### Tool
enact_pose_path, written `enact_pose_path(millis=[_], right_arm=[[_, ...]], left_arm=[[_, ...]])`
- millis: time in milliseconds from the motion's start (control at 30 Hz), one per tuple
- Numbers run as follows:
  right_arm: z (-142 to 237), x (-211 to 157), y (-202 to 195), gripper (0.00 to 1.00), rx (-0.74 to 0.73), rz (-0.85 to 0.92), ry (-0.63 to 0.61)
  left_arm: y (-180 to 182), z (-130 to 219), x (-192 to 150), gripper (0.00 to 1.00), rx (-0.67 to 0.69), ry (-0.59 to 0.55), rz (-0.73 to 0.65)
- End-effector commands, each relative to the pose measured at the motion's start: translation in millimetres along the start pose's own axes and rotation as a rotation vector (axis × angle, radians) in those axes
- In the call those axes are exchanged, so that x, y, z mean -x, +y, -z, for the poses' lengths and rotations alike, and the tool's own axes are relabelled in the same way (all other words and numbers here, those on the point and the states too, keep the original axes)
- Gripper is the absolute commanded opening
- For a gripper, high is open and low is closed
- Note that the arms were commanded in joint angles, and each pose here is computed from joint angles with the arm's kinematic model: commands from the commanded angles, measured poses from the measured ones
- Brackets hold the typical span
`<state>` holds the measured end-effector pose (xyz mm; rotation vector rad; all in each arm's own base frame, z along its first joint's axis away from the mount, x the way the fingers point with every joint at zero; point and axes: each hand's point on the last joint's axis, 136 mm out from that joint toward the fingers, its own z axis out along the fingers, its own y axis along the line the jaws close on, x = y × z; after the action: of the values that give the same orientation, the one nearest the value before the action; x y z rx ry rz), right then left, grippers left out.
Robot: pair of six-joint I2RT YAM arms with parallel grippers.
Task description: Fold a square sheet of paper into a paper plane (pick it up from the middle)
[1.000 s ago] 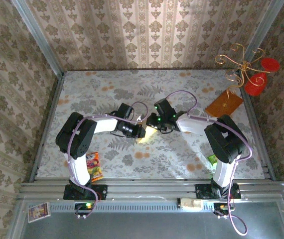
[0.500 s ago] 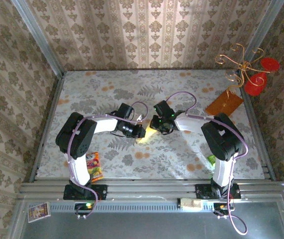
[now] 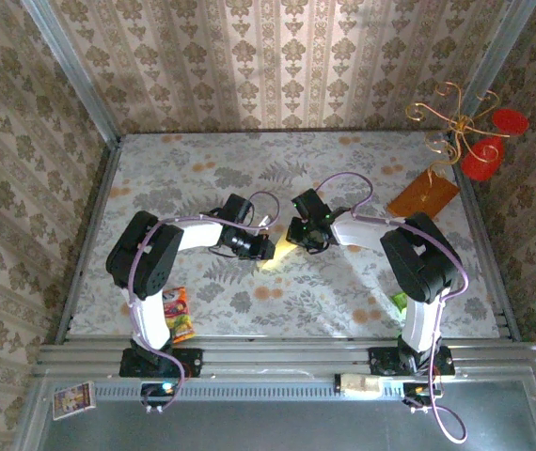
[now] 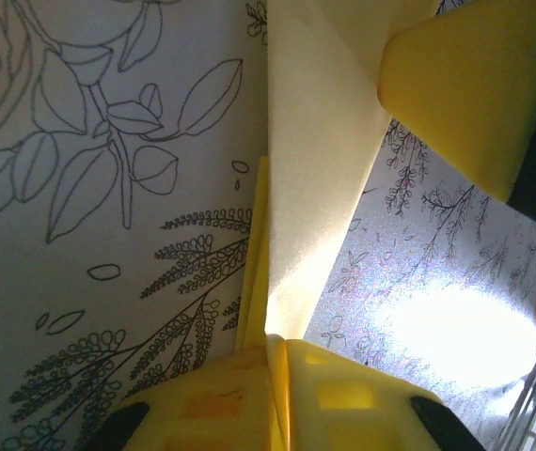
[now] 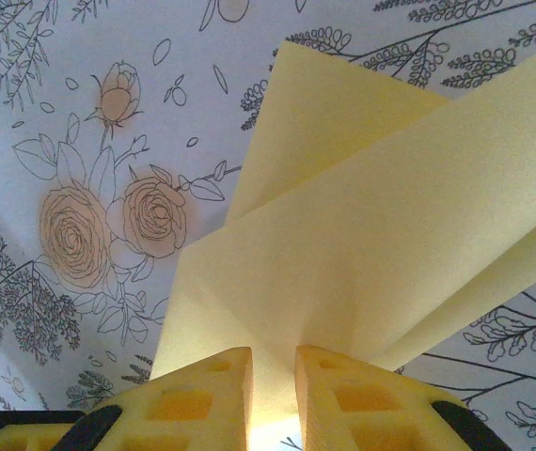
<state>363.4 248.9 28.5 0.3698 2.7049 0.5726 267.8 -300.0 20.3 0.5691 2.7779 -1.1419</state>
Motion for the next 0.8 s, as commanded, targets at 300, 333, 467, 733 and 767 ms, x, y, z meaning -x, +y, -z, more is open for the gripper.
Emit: enact_pose_path(millis=[300, 333, 467, 733, 767], right_arm=[[14.0, -5.2, 33.6, 0.23, 0.213, 0.047, 0.028], [12.1, -7.7, 35.7, 0.23, 0.223, 0.036, 0.041], [3.5, -14.3, 37.6, 0.22, 0.227, 0.011, 0.062], [-6.8, -14.1, 24.9, 0.21, 0.168, -0.005, 0.064], [-7.6, -13.5, 23.6, 0.21, 0.165, -0.006, 0.063]], left_arm=[[23.8, -13.2, -22.8, 0.12, 0.077, 0.083, 0.036], [24.1, -13.7, -22.7, 0.12, 0.078, 0.084, 0.038], [25.1, -15.3, -23.1, 0.12, 0.076, 0.087, 0.044], [24.7, -14.8, -24.2, 0.12, 0.075, 0.089, 0.046], [24.4, -14.7, -24.5, 0.12, 0.074, 0.09, 0.045]])
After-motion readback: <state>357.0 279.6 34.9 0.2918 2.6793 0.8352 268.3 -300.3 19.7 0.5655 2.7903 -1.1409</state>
